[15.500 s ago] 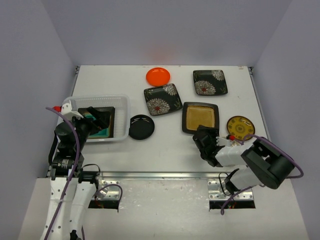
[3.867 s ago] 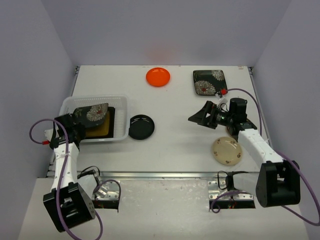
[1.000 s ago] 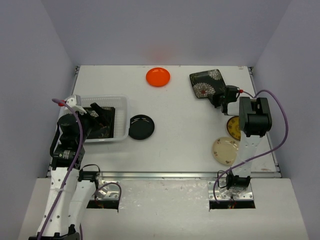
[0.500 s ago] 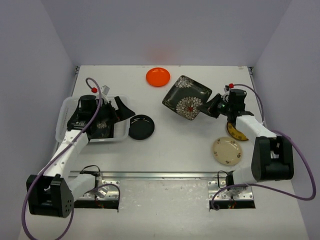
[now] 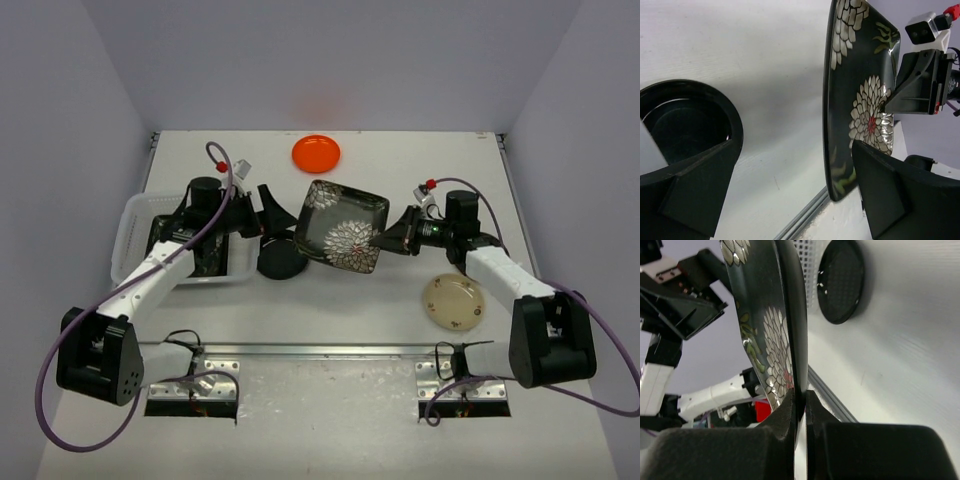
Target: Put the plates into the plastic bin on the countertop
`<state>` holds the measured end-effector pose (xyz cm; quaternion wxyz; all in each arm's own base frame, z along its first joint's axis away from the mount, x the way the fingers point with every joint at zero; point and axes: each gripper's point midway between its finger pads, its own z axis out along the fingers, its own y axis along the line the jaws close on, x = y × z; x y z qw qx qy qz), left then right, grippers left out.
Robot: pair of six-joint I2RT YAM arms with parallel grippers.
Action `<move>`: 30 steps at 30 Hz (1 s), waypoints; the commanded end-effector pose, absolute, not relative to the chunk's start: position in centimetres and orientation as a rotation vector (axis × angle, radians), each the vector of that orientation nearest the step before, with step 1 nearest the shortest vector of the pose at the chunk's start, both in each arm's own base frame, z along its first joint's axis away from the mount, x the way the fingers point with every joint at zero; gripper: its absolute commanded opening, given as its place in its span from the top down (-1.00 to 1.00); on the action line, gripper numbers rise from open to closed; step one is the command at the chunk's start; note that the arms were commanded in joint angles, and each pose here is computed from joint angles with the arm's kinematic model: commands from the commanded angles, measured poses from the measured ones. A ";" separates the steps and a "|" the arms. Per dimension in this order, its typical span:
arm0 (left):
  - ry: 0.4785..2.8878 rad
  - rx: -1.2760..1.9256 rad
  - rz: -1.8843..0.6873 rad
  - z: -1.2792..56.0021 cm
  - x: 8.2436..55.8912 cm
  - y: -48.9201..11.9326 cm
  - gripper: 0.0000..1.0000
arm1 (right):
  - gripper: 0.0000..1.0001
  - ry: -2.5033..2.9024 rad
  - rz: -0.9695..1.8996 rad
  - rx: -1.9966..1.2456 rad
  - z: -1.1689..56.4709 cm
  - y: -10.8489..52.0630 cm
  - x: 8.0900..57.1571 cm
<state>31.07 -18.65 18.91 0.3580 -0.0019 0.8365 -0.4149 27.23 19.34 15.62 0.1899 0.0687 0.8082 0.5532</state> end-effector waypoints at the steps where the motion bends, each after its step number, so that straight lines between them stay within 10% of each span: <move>1: 2.053 0.120 -1.119 21.6 32.8 -21.2 -0.75 | 1.00 2.052 1.683 -0.164 22.3 21.2 26.2; 4: 2.066 0.129 -1.128 21.4 33.3 -21.6 -0.60 | 1.00 2.056 1.684 -0.228 22.4 21.6 25.7; 8: 2.065 0.161 -1.159 21.7 33.0 -22.4 0.55 | 1.00 2.063 1.658 -0.229 22.6 21.6 25.8; 11: 2.084 0.173 -1.168 21.4 32.3 -22.6 1.00 | 1.00 2.069 1.660 -0.222 22.7 21.7 26.3; 18: 2.069 0.076 -1.084 22.8 32.4 -21.3 1.00 | 0.33 2.073 1.641 -0.183 22.2 21.4 27.5; 22: 2.025 -0.077 -0.994 26.0 33.4 -18.8 1.00 | -0.77 2.096 1.609 -0.103 21.1 20.6 28.8; 30: 1.850 -0.613 -0.868 28.7 34.5 -6.5 1.00 | -0.97 2.178 1.491 0.071 17.7 18.3 30.6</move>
